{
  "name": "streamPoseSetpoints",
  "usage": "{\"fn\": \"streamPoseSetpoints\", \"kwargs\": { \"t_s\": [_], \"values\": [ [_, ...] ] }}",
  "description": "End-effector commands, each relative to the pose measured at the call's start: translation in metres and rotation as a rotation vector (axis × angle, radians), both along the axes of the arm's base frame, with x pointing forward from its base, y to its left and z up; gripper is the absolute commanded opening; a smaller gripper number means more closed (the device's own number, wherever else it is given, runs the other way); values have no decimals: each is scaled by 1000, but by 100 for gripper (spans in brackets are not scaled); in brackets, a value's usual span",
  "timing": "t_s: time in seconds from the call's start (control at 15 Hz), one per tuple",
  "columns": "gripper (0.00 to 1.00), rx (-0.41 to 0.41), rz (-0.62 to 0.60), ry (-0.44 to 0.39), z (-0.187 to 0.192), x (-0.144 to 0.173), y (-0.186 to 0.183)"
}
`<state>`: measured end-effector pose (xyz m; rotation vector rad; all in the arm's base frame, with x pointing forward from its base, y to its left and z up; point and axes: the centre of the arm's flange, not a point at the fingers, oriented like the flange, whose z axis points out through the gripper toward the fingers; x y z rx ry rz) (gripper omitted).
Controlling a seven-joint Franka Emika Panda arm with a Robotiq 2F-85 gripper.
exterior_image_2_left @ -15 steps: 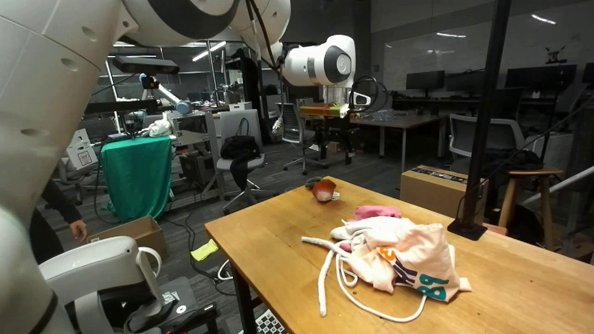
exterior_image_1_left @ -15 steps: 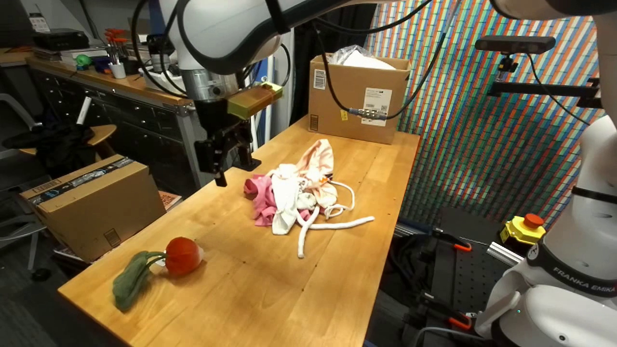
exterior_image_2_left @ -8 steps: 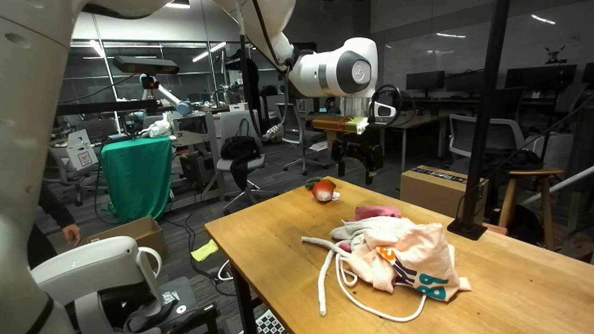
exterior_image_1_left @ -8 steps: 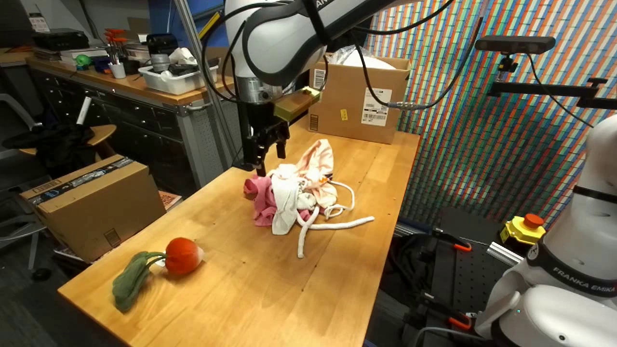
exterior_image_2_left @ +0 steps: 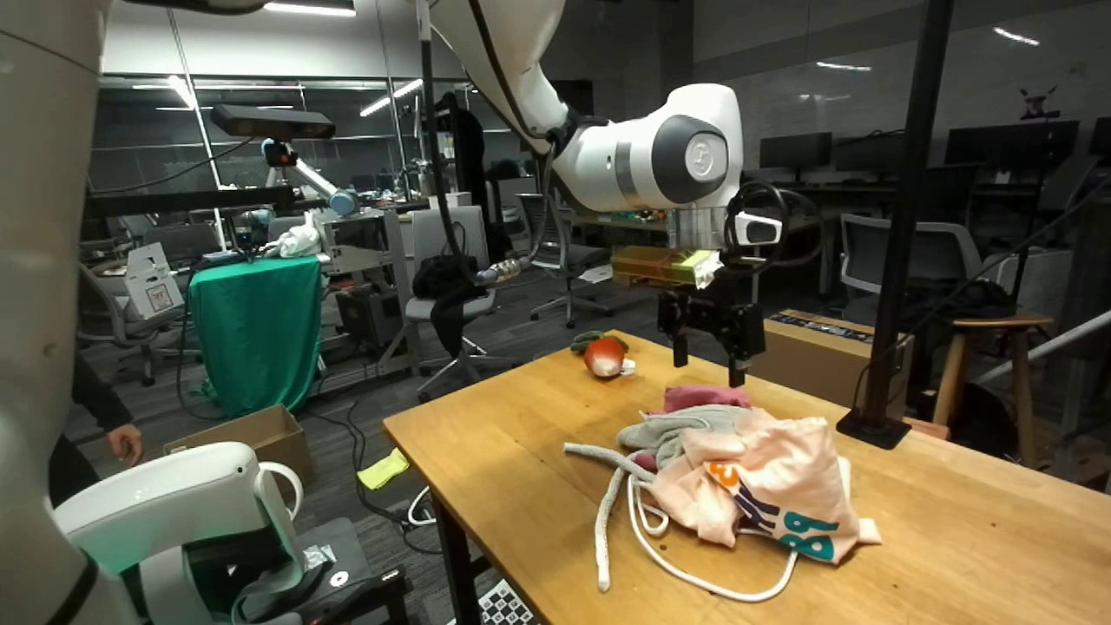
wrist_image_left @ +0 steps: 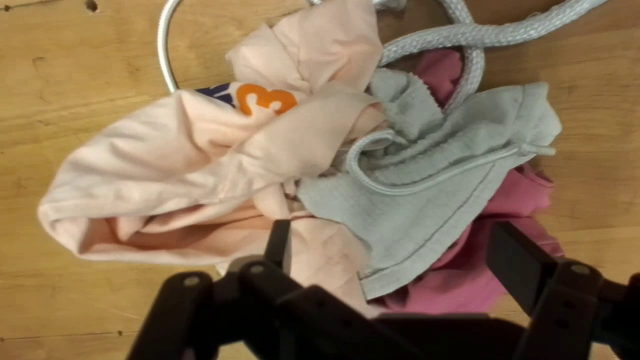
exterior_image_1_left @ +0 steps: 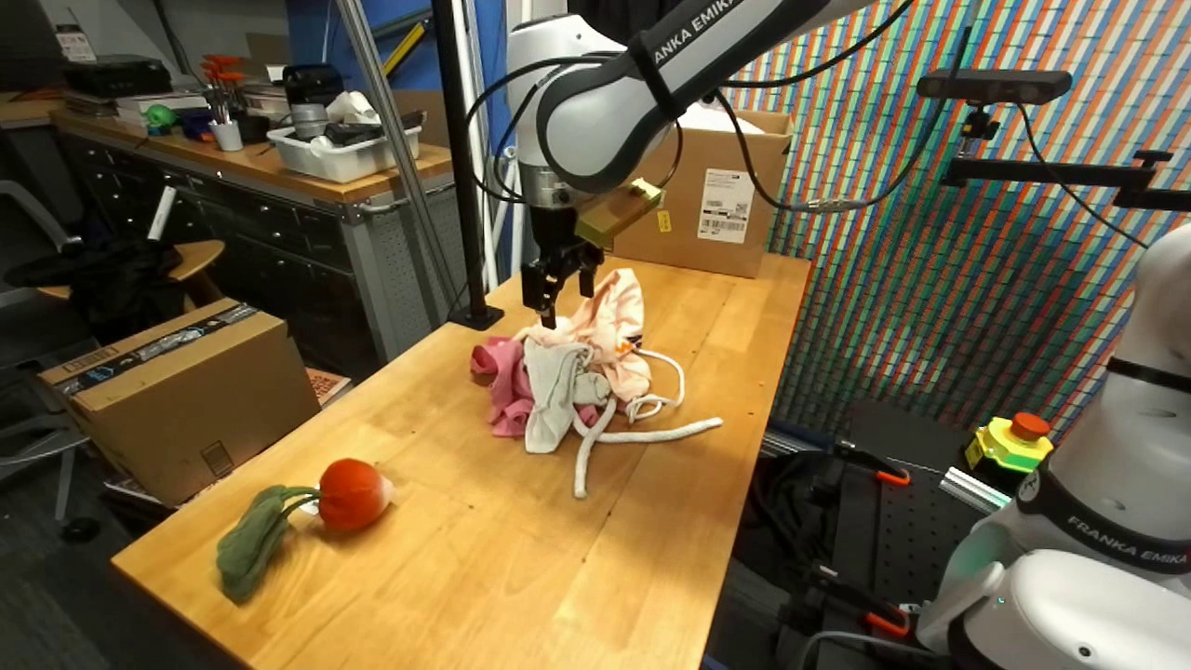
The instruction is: Separate all the objects on the table
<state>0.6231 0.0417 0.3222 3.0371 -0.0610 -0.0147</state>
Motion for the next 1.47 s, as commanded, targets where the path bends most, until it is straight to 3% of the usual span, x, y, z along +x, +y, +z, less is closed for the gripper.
{"fn": "streamPoseSetpoints", "kwargs": {
  "t_s": [0.0, 0.93, 1.4],
  "values": [
    [100, -58, -86, -67, 1, -14, -26],
    [100, -170, -349, -123, 1, -27, -100],
    [100, -138, -394, -82, -17, -29, -117]
  ]
}}
